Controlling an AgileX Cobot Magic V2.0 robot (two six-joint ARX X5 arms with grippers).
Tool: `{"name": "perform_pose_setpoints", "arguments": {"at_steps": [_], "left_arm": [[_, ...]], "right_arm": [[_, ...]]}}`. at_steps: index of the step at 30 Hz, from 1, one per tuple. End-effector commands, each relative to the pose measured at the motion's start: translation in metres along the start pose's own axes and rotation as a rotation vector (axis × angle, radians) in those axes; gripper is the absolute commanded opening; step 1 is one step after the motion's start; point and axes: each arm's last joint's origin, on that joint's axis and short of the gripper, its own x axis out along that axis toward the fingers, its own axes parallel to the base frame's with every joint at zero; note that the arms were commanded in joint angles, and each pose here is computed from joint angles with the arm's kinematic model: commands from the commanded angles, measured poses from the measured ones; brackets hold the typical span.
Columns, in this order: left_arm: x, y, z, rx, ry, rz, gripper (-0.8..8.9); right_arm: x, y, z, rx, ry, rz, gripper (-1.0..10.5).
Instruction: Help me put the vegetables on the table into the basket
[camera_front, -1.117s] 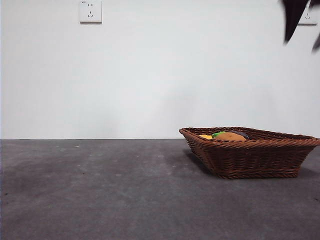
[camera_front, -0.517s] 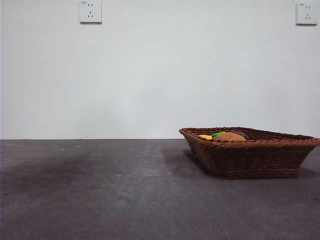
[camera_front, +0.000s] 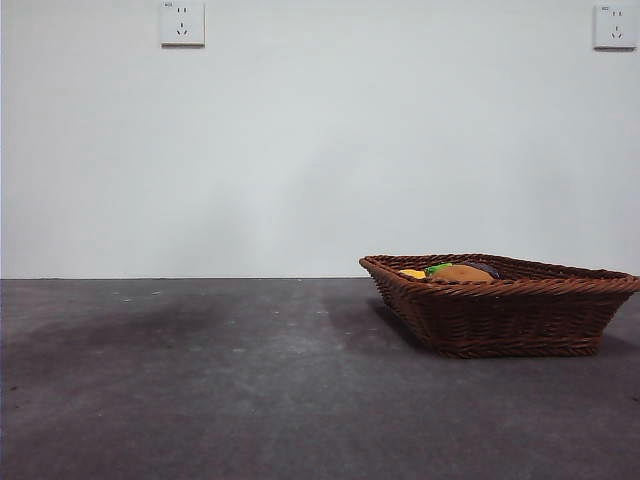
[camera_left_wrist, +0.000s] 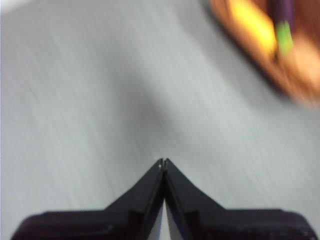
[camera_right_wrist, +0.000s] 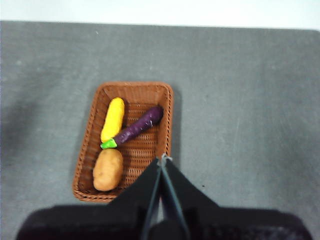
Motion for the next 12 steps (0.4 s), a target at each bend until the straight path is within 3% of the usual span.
{"name": "perform_pose_setpoints", "arguments": {"at_steps": [1,4,6,9,12], "left_arm": [[0.010,0.012,-0.016,0.003,-0.295,0.031,-0.01],[0.036,0.025,-0.075,-0.063,-0.546,0.119,-0.01],[0.052,0.025,-0.123,-0.124,-0.636,0.181,-0.01],[0.064,0.021,-0.181,-0.222,-0.691,0.259,-0.01],[0.071,0.017,-0.208,-0.285,-0.670,0.266,-0.01]], "right_arm": [[0.022,-0.004,0.004,0.005,0.081,-0.007,-0.1],[0.053,-0.009,0.010,0.016,0.157,-0.001,-0.1],[0.073,-0.013,0.014,0.023,0.205,0.003,-0.1],[0.101,-0.017,0.016,0.033,0.273,0.009,-0.1],[0.118,-0.020,0.017,0.039,0.314,0.012,-0.1]]}}
